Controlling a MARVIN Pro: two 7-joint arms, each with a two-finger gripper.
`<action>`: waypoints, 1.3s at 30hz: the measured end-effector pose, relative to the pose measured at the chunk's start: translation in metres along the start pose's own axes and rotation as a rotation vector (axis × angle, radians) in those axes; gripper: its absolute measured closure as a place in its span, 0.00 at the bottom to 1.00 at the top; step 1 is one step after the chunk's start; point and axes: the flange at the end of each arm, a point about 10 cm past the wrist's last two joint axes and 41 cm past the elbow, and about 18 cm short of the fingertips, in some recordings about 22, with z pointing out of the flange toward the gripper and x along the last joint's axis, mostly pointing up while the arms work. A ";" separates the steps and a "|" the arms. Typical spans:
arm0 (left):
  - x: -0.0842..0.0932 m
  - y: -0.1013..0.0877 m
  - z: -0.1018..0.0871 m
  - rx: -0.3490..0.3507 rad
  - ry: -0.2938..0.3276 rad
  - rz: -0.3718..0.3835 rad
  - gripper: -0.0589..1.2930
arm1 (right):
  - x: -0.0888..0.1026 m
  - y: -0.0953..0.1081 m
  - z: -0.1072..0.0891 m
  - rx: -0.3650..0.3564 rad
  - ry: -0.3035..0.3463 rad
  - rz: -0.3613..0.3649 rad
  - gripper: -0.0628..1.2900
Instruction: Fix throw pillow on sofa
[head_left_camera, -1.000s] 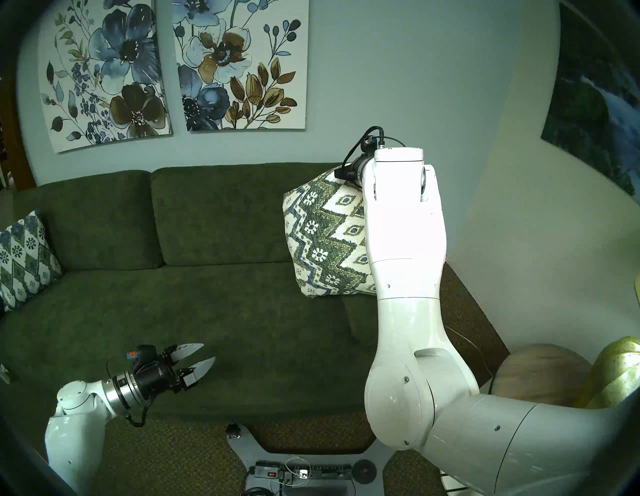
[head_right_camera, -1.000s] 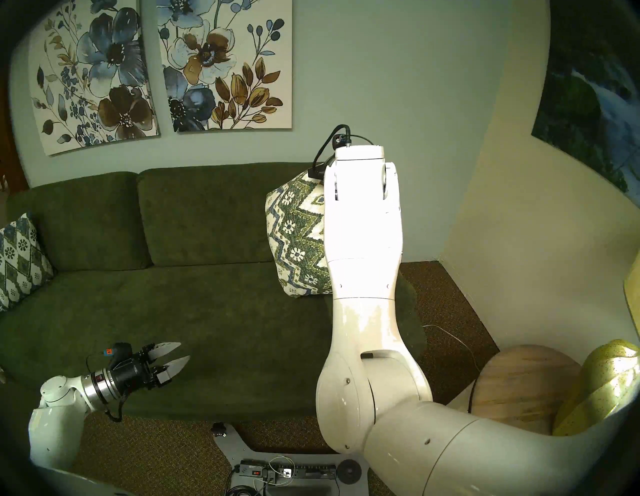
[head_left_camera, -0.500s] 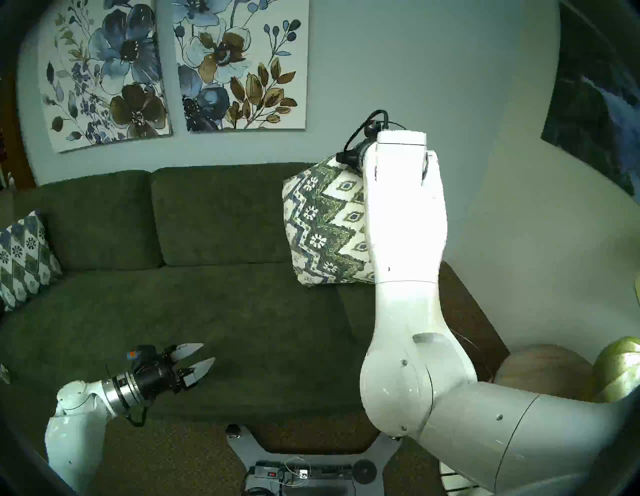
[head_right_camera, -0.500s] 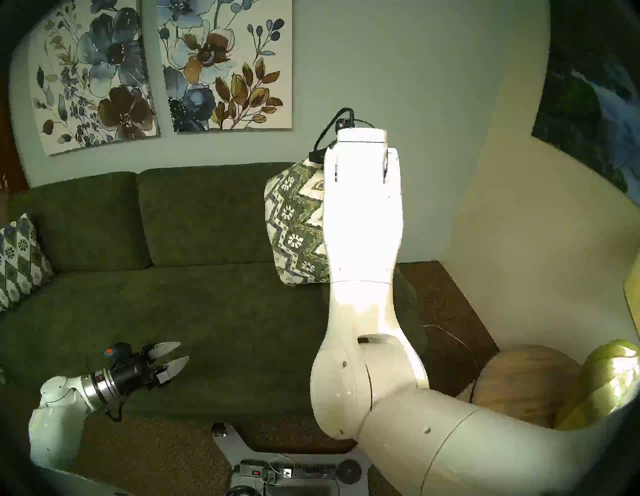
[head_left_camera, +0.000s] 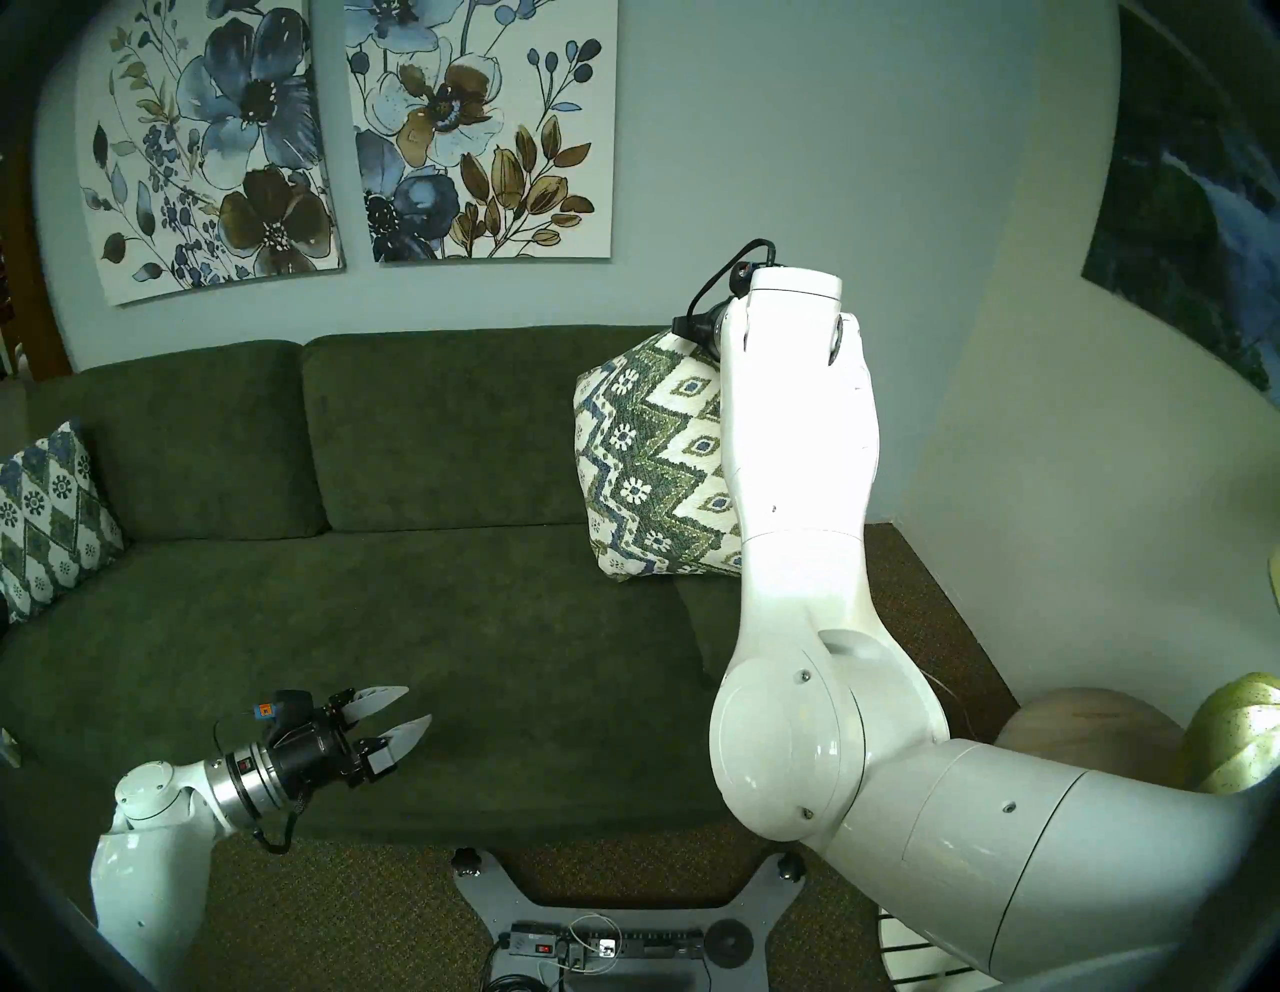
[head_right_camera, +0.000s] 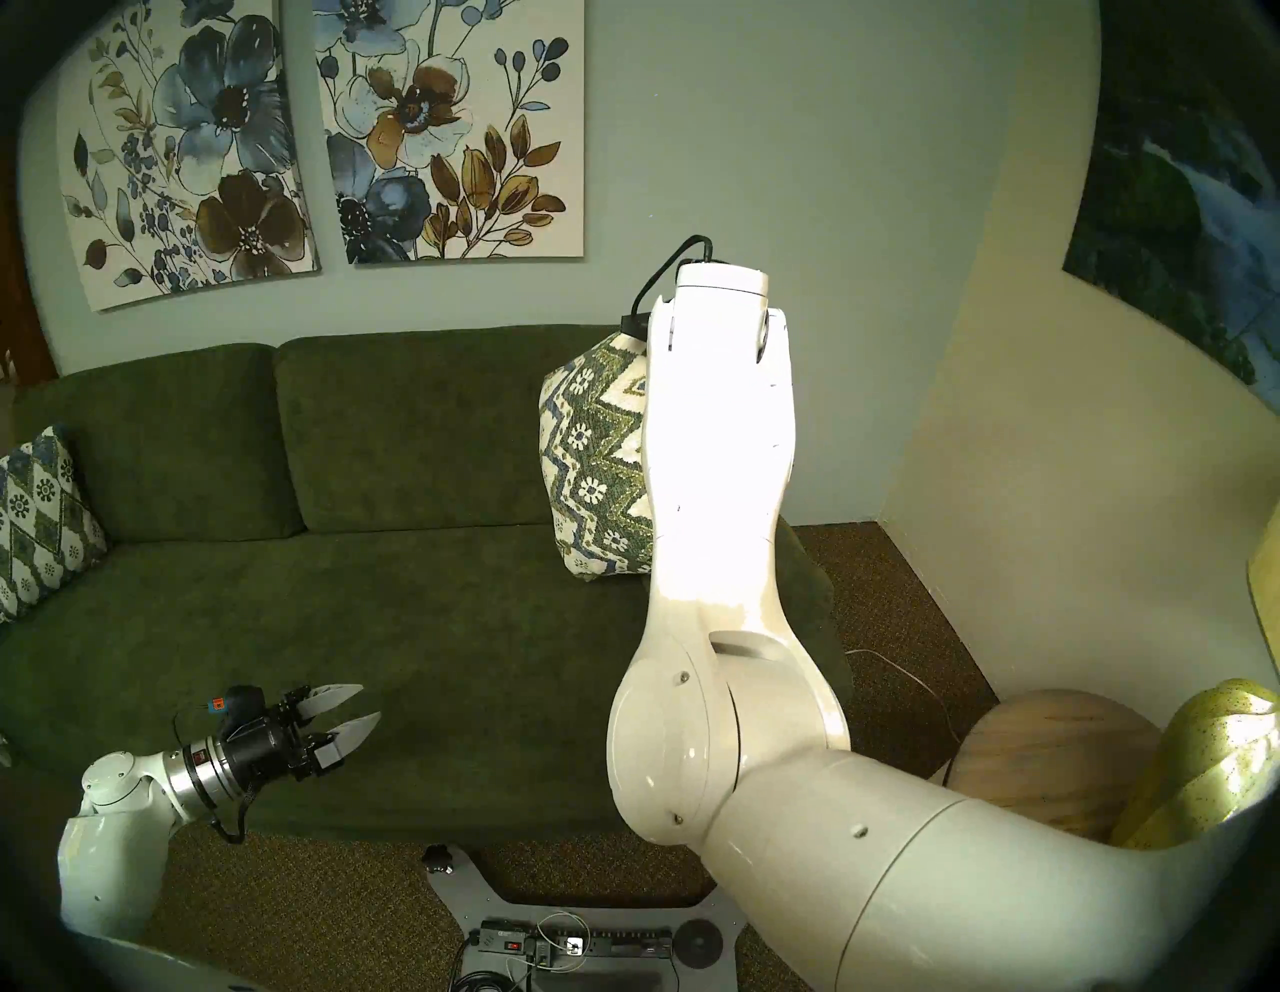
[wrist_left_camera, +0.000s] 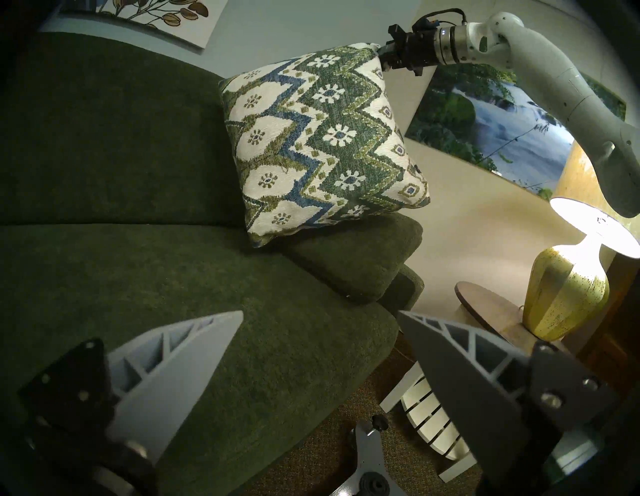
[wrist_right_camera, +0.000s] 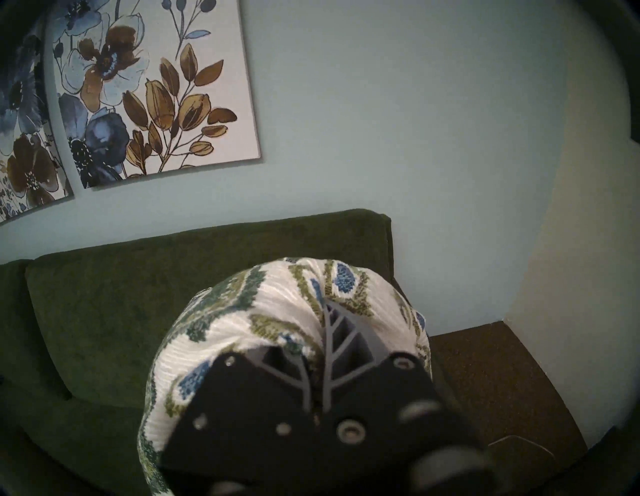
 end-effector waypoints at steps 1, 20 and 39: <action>0.000 0.000 0.000 -0.001 0.000 0.000 0.06 | -0.002 0.000 0.002 -0.001 -0.007 0.005 0.98; -0.001 0.000 0.000 -0.019 0.001 0.004 0.06 | -0.012 0.023 0.017 -0.172 -0.016 0.138 0.98; -0.001 -0.001 0.000 -0.019 0.002 0.011 0.06 | -0.044 0.042 -0.014 -0.233 -0.079 0.153 0.98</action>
